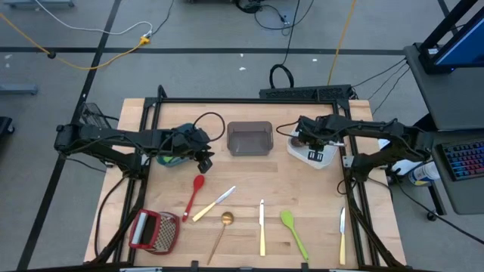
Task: Pick & Place Kitchen Items
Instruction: Put the red serving spoon into the white bin
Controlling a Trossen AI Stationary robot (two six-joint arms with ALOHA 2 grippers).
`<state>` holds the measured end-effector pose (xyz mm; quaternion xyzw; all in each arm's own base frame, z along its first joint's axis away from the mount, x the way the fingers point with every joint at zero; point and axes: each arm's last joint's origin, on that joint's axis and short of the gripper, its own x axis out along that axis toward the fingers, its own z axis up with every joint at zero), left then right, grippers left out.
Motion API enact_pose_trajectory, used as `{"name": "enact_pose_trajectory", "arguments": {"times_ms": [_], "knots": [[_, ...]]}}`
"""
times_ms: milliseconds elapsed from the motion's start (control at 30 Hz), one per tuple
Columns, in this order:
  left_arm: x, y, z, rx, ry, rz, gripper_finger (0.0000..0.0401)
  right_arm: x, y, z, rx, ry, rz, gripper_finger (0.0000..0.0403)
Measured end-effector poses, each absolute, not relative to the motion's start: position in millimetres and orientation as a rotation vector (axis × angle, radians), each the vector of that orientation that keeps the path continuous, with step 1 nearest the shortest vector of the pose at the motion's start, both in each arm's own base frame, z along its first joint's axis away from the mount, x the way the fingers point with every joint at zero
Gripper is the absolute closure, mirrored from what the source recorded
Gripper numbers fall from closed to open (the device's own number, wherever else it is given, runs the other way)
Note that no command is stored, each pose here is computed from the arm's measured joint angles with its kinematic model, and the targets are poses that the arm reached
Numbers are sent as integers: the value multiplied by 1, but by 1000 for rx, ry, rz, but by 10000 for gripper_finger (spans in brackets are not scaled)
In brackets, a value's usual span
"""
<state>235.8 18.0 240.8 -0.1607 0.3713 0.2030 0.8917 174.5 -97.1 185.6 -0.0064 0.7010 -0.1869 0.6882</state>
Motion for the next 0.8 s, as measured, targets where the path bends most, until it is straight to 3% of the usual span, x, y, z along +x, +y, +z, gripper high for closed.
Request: {"name": "enact_pose_trajectory", "arguments": {"times_ms": [267,600,800], "knots": [[242,6,246,-323,698,355,258,175,-95,186,1,1562,-478,232],[248,-27,255,-306,595,207,258,181,-73,198,-111,1484,-549,233],[251,-56,258,-427,542,124,258,190,-54,218,-108,1285,-558,233]]}}
